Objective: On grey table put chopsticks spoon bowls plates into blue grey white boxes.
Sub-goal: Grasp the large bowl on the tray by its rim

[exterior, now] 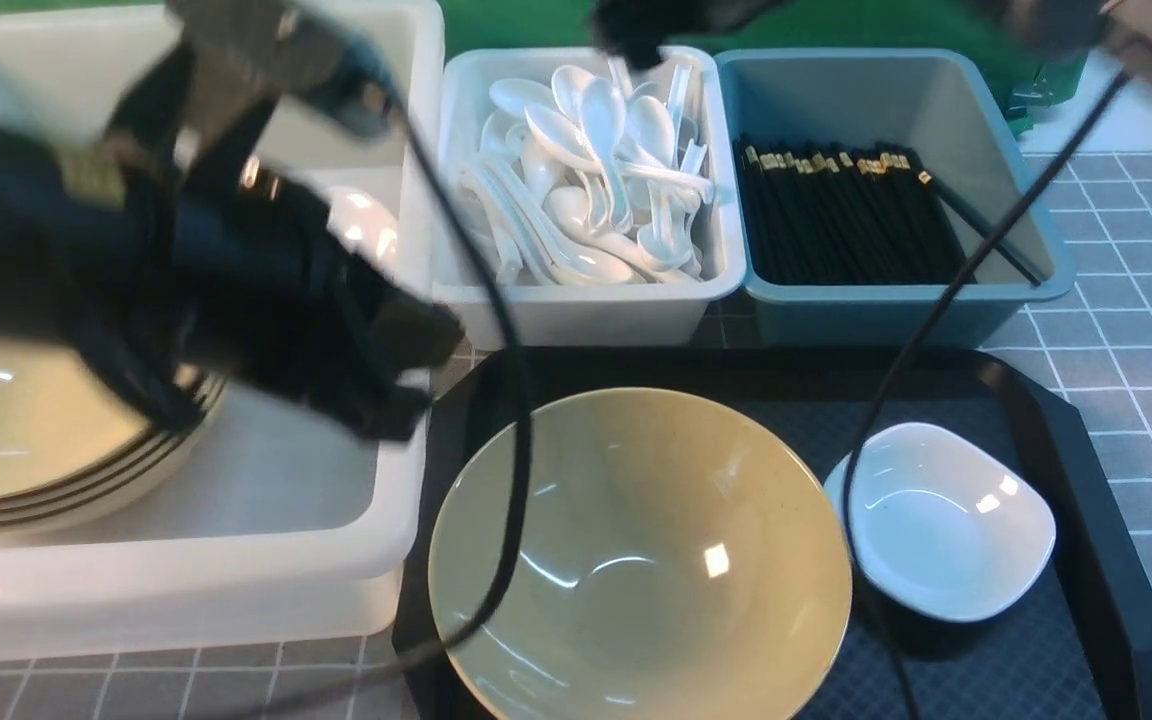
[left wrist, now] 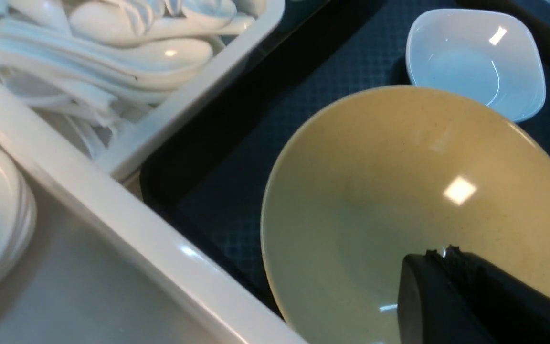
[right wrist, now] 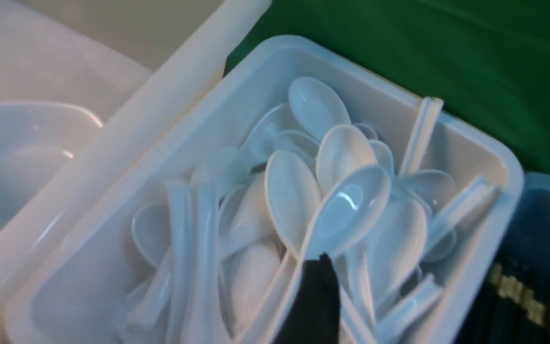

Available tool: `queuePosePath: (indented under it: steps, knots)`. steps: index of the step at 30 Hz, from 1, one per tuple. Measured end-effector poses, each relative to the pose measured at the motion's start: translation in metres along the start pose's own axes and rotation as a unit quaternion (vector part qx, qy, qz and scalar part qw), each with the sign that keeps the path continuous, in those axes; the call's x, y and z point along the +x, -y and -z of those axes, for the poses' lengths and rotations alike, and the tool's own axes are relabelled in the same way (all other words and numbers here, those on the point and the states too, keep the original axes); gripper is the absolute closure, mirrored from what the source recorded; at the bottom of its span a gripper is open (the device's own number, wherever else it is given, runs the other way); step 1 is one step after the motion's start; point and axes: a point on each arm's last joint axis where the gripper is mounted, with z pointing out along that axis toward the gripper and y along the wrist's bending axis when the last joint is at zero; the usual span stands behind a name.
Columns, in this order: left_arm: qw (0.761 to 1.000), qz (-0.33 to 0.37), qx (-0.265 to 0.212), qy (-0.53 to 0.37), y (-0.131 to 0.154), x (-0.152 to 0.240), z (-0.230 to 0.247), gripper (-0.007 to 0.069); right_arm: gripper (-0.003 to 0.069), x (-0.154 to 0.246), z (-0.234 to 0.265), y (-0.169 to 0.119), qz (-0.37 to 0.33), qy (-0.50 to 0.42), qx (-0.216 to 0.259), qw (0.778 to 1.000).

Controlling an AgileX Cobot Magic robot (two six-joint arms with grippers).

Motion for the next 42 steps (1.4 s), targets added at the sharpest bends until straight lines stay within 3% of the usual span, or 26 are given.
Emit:
queuePosePath:
  steps: [2,8,13,18,25,29,35,39,42]
  knots:
    - [1.0,0.01,0.001,0.001,-0.005,-0.017,-0.004,0.0634,0.0116,-0.001,0.039,0.004,0.012,-0.047,-0.001,0.999]
    - [1.0,0.013,0.013,-0.02,-0.014,-0.046,-0.02,0.0626,0.023,0.003,0.091,0.006,0.013,-0.084,-0.012,0.996]
    - [0.994,0.015,0.038,-0.1,-0.025,-0.06,-0.055,0.0574,0.033,0.026,0.136,-0.016,0.031,-0.099,-0.051,0.993]
    - [0.985,-0.004,0.043,-0.169,-0.028,-0.056,-0.104,0.0458,0.0398,0.062,0.171,-0.027,0.053,-0.125,-0.073,0.988]
    - [0.966,-0.072,0.0,-0.247,-0.034,-0.032,-0.186,0.0167,0.0426,0.124,0.223,-0.019,0.051,-0.143,-0.057,0.987]
    - [0.96,-0.066,-0.011,-0.271,-0.04,-0.019,-0.214,0.0112,0.0426,0.144,0.241,-0.014,0.051,-0.137,-0.043,0.988]
    - [0.951,-0.034,0.008,-0.307,-0.04,0.002,-0.247,0.013,0.0426,0.152,0.259,-0.008,0.053,-0.118,-0.022,0.991]
    - [0.946,-0.015,0.022,-0.324,-0.037,0.008,-0.255,0.0251,0.0426,0.152,0.26,-0.007,0.055,-0.117,-0.018,0.991]
    - [0.942,0.003,0.03,-0.333,-0.036,0.006,-0.249,0.0398,0.0425,0.152,0.26,-0.007,0.055,-0.117,-0.018,0.991]
